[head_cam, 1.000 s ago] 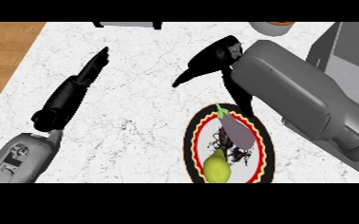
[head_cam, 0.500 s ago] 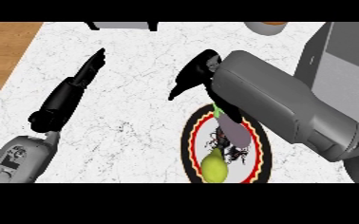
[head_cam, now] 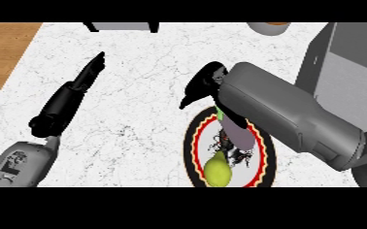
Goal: Pick the eggplant from the plate and place it in the cardboard box
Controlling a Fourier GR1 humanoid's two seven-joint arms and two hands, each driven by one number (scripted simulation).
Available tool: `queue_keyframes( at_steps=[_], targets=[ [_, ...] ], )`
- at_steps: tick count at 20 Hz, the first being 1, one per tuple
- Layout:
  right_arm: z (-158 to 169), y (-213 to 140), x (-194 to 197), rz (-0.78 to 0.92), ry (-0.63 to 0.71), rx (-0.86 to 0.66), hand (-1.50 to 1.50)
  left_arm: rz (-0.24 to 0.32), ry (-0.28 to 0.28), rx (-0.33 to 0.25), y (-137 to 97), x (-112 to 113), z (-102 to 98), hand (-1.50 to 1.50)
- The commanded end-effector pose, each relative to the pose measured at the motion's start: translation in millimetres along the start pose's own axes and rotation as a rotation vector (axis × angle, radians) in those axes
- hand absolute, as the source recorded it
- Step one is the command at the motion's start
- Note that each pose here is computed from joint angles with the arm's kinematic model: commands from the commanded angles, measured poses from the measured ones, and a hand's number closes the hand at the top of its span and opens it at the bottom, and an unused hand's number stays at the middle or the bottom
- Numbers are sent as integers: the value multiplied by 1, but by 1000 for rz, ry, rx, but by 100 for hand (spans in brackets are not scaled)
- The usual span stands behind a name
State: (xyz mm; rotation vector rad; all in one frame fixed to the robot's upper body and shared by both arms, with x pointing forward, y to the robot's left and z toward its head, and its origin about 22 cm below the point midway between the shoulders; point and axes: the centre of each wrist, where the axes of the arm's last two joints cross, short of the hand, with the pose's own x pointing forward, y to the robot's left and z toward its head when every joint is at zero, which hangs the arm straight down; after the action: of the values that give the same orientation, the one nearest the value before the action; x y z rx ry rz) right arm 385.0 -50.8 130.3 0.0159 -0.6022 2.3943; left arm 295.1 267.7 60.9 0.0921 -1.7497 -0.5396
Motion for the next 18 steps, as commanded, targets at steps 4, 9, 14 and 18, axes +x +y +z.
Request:
queue_keyframes(
  at_steps=[4,9,14,18],
  targets=[
    [-17,6,12,25,-40,65,-150,12,9,7,-1,11,0,0],
    [-31,22,-1,66,12,80,-150,8,-5,5,13,2,-3,0],
    [-23,21,-15,53,27,73,-150,-2,-1,0,-1,12,-3,0],
    [-55,38,0,37,-21,97,-150,7,2,2,7,15,-5,0]
  ],
)
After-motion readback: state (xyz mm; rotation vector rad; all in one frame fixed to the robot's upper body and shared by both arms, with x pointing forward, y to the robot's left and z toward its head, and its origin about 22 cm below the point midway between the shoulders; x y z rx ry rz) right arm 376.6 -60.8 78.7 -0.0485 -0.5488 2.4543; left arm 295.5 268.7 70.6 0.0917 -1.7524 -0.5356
